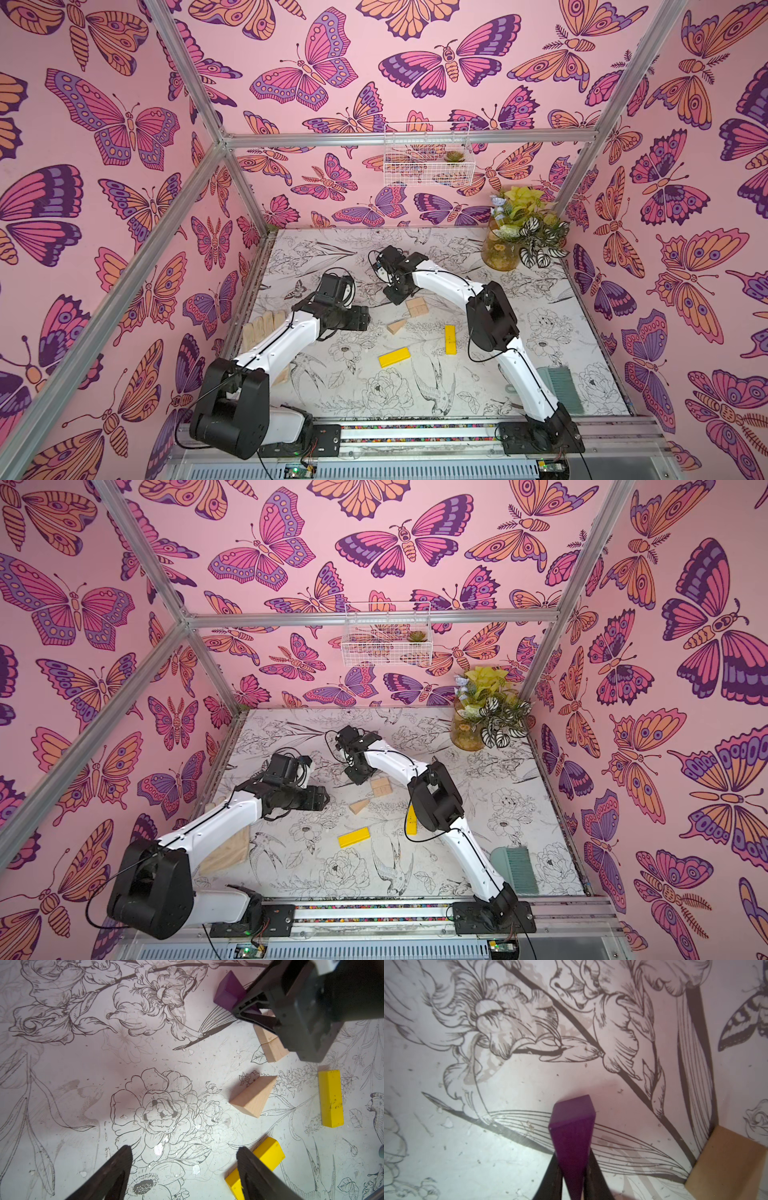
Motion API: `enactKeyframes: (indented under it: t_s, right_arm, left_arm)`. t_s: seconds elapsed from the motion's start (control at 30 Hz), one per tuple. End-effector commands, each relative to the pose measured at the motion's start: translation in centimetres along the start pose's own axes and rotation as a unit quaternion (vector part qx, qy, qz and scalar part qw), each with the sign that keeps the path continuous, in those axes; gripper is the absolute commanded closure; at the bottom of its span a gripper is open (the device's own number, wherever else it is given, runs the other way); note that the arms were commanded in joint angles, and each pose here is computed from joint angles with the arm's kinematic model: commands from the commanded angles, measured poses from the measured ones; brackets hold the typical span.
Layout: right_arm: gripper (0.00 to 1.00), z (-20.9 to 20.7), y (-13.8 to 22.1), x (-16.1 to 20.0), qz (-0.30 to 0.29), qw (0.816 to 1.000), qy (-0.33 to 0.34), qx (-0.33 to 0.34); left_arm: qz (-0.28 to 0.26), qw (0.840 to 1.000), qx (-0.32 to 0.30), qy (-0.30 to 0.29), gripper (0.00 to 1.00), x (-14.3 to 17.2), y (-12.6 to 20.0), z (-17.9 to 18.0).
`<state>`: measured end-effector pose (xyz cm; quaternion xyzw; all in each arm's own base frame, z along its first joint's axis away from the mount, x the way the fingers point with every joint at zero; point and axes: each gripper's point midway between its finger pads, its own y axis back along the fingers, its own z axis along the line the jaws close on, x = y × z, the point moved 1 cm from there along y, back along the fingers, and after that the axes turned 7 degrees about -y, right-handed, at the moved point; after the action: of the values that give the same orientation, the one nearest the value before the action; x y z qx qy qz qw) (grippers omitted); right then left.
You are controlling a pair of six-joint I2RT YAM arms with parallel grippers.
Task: Assemble a small pinwheel with building blocks
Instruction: Assemble the building block at the center of the board.
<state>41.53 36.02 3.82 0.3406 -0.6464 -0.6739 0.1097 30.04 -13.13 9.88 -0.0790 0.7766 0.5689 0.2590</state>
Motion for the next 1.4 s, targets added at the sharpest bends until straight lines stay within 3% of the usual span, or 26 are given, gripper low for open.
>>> enactKeyframes:
  t_s: [0.0, 0.97, 1.37]
  right_arm:
    - [0.83, -1.1, 0.2, 1.1, 0.017, 1.0, -0.004, 0.01]
    - [0.78, 0.2, -1.5, 0.4, 0.015, 1.0, -0.008, -0.022]
    - [0.66, -0.1, -1.3, 0.2, 0.012, 1.0, -0.014, -0.019]
  left_arm:
    - [0.011, 1.0, 0.007, 0.0, 0.18, 0.7, -0.7, -0.3]
    - [0.02, 1.0, 0.008, -0.005, 0.17, 0.9, -1.3, -0.8]
    - [0.023, 1.0, 0.006, -0.006, 0.16, 1.0, -1.5, -0.8]
